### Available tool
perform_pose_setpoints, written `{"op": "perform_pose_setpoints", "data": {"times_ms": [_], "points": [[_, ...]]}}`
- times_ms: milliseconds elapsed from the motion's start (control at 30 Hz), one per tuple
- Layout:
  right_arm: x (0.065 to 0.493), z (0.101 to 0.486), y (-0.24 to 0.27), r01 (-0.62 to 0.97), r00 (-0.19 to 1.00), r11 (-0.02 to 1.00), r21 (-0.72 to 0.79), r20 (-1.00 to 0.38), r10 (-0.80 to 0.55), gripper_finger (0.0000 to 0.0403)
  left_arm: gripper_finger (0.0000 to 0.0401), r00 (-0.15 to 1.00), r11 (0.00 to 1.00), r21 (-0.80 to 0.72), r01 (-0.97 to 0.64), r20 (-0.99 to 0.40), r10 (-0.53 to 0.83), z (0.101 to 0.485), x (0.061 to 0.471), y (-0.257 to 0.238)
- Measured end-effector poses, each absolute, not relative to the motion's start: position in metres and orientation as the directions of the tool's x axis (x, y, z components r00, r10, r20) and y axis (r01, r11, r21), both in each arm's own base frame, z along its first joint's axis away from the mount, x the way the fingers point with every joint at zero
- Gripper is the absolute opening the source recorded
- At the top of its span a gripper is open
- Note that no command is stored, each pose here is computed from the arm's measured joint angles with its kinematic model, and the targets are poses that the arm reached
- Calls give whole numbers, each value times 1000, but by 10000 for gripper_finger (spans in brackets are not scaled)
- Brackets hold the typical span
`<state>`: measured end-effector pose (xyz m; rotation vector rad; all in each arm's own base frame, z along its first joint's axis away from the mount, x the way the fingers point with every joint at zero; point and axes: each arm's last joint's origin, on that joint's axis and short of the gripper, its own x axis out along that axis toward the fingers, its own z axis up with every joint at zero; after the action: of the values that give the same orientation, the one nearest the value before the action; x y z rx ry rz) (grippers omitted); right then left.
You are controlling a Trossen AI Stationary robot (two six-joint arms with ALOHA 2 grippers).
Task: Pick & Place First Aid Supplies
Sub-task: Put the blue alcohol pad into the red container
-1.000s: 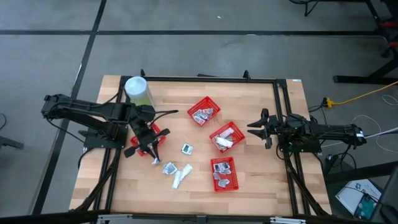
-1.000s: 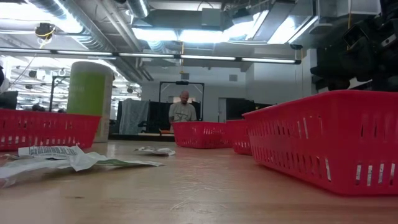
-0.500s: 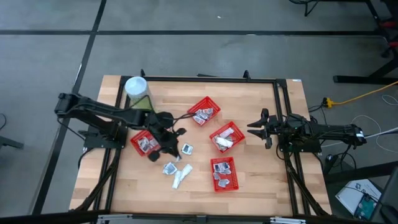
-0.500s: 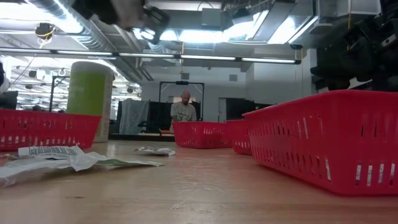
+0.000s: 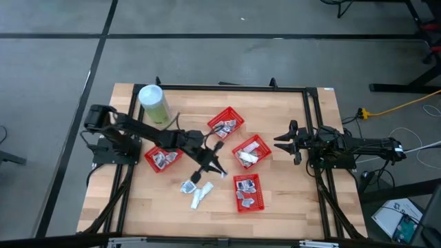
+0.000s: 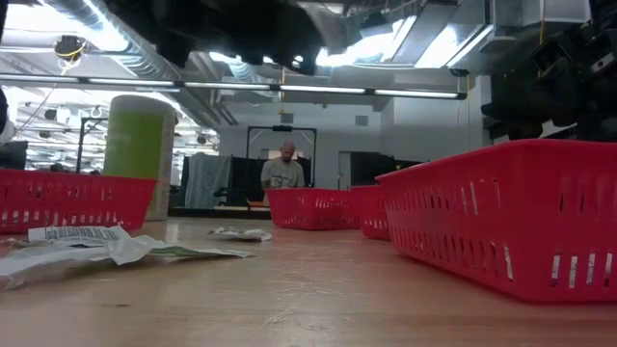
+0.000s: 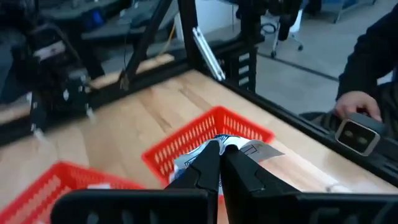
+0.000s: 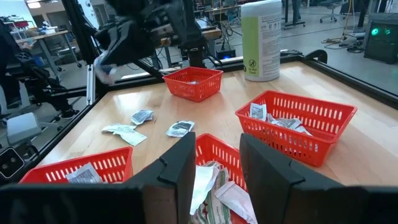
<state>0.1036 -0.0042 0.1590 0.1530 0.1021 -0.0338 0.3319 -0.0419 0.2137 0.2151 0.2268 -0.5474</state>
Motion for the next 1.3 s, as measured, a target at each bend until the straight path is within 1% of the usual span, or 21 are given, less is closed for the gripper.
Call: {"op": "perform_pose_setpoints", "data": {"times_ms": [67, 167, 367, 500, 667, 833, 1000, 1133, 1300], "points": [[104, 159, -4, 41, 994, 988, 150, -104, -25, 126, 2, 839, 835, 159, 527, -256, -480, 207, 342, -47], [104, 159, -4, 41, 994, 988, 150, -104, -25, 126, 3, 857, 846, 203, 493, -281, -432, 200, 360, -55], [104, 159, -4, 41, 994, 988, 150, -105, -25, 126, 3, 843, 834, 288, 471, -425, -329, 184, 398, -74], [104, 159, -4, 41, 994, 988, 150, -104, -26, 126, 3, 843, 841, 332, 428, -483, -238, 176, 416, -80], [104, 159, -4, 41, 994, 988, 150, -105, -26, 126, 12, 857, 850, 352, 392, -476, -198, 176, 429, -81], [104, 159, -4, 41, 994, 988, 150, -104, -25, 126, 42, 854, 846, 347, 406, -472, -216, 178, 429, -83], [104, 159, -4, 41, 994, 988, 150, -104, -26, 126, 90, 836, 822, 338, 458, -477, -270, 180, 427, -91], [104, 159, -4, 41, 994, 988, 150, -104, -26, 126, 123, 830, 800, 367, 474, -490, -267, 178, 425, -98], [104, 159, -4, 41, 994, 988, 150, -105, -25, 126, 142, 831, 793, 378, 477, -488, -268, 182, 423, -103]]}}
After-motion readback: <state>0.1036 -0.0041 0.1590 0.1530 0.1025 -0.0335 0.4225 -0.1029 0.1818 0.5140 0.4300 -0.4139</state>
